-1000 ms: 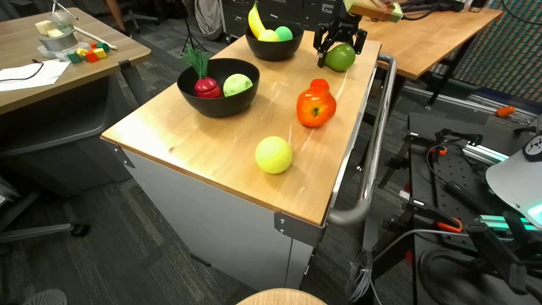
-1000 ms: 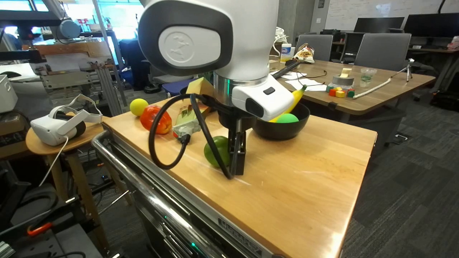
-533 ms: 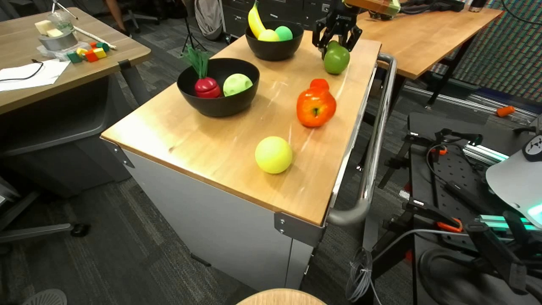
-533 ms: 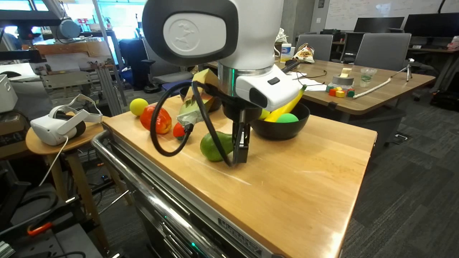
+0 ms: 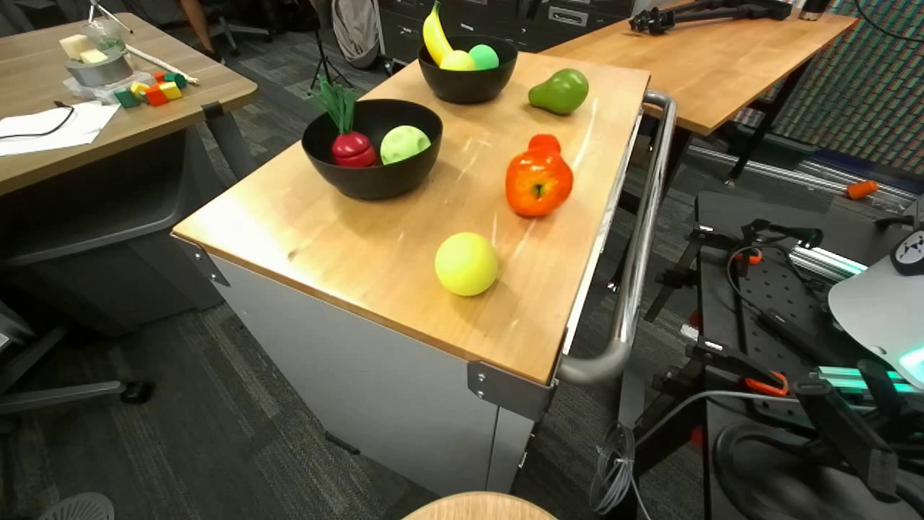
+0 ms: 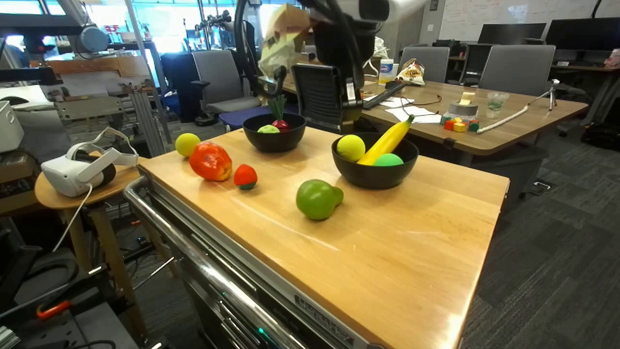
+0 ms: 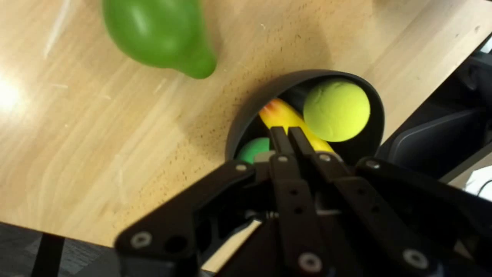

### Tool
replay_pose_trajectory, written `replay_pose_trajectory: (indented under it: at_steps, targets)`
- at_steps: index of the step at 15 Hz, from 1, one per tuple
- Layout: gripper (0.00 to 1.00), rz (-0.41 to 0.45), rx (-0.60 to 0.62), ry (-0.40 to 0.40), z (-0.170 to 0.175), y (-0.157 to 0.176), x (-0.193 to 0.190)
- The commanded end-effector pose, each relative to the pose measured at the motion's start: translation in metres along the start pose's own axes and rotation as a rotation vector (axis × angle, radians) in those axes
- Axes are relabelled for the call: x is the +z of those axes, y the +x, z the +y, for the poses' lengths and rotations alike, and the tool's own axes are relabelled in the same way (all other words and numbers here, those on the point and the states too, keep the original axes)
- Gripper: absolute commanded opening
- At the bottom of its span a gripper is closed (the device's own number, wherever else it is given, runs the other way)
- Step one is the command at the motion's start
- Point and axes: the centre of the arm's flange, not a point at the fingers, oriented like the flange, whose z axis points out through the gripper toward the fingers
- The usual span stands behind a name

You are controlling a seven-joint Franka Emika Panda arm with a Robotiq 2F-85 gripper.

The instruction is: Take the fruit toys from the table and put them in the two black bowls on the table

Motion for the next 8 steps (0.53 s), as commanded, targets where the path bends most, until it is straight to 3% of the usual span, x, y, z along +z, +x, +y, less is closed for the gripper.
replay_pose_trajectory:
  at_steps: [1, 8]
  targets:
    - [0.39, -0.008, -0.093, -0.035, -0.007, -0.002, -0.025]
    - [0.92, -0.341, -0.401, -0.062, 0.061, -0.021, -0.030]
